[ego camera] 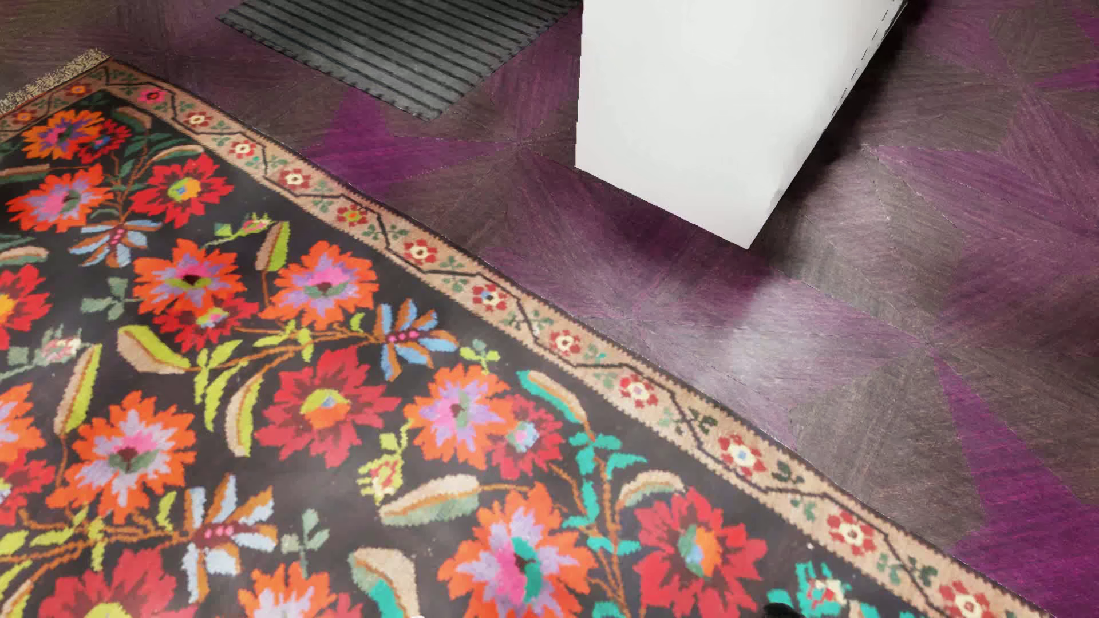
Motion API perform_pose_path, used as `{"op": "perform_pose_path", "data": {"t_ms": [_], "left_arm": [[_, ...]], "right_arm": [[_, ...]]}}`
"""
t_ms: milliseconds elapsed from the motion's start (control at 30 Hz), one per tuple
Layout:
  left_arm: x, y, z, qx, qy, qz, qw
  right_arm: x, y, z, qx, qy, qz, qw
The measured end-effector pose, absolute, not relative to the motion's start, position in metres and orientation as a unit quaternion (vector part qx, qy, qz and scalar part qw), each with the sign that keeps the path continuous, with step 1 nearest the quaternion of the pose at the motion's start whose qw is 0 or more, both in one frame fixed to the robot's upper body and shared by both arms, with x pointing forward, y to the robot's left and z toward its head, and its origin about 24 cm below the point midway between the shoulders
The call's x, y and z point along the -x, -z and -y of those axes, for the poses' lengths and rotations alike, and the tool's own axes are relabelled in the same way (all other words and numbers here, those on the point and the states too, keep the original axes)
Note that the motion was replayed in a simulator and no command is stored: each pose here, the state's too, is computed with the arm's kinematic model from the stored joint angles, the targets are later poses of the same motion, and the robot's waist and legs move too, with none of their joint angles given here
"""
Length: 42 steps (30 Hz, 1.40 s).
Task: Circle the counter
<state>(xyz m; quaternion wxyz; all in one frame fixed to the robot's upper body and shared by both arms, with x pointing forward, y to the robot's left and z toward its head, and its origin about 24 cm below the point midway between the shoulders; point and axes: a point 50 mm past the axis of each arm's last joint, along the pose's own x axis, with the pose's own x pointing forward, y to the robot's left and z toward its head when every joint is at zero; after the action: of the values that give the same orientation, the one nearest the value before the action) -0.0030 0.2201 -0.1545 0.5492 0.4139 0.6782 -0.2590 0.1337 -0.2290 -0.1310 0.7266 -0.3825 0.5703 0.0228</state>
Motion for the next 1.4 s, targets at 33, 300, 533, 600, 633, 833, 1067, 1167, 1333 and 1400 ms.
{"op": "perform_pose_path", "data": {"t_ms": [33,300,533,600,633,833,1067,1167,1333,1400], "left_arm": [[0.016,0.156,-0.219,-0.422,0.32,-0.666,0.526],[-0.015,0.146,-0.259,-0.574,0.248,-0.632,0.458],[-0.227,0.071,-0.259,-0.682,0.071,-0.388,0.616],[-0.279,0.023,-0.246,-0.668,0.016,-0.284,0.688],[-0.3,0.0,-0.238,-0.66,0.003,-0.239,0.713],[-0.327,-0.074,-0.167,-0.63,0.026,-0.013,0.776],[-0.217,0.073,-0.191,-0.707,0.169,-0.28,0.627],[-0.122,0.142,-0.205,-0.604,0.243,-0.518,0.555],[0.001,0.162,-0.172,-0.488,0.332,-0.58,0.561],[0.028,0.161,-0.159,-0.427,0.32,-0.612,0.584]], "right_arm": [[-0.141,0.126,0.238,0.406,-0.043,-0.546,0.731],[-0.09,0.112,0.284,0.431,-0.008,-0.553,0.713],[-0.018,0.146,0.198,0.293,-0.061,-0.642,0.705],[-0.009,0.148,0.201,0.254,-0.014,-0.664,0.703],[-0.004,0.149,0.204,0.246,0.008,-0.673,0.697],[-0.015,0.152,0.216,0.298,-0.006,-0.659,0.691],[-0.088,0.141,0.18,0.357,-0.092,-0.535,0.76],[-0.132,0.115,0.178,0.373,-0.057,-0.436,0.817],[-0.198,0.072,0.164,0.406,-0.103,-0.287,0.862],[-0.206,0.071,0.162,0.419,-0.106,-0.286,0.855]]}}
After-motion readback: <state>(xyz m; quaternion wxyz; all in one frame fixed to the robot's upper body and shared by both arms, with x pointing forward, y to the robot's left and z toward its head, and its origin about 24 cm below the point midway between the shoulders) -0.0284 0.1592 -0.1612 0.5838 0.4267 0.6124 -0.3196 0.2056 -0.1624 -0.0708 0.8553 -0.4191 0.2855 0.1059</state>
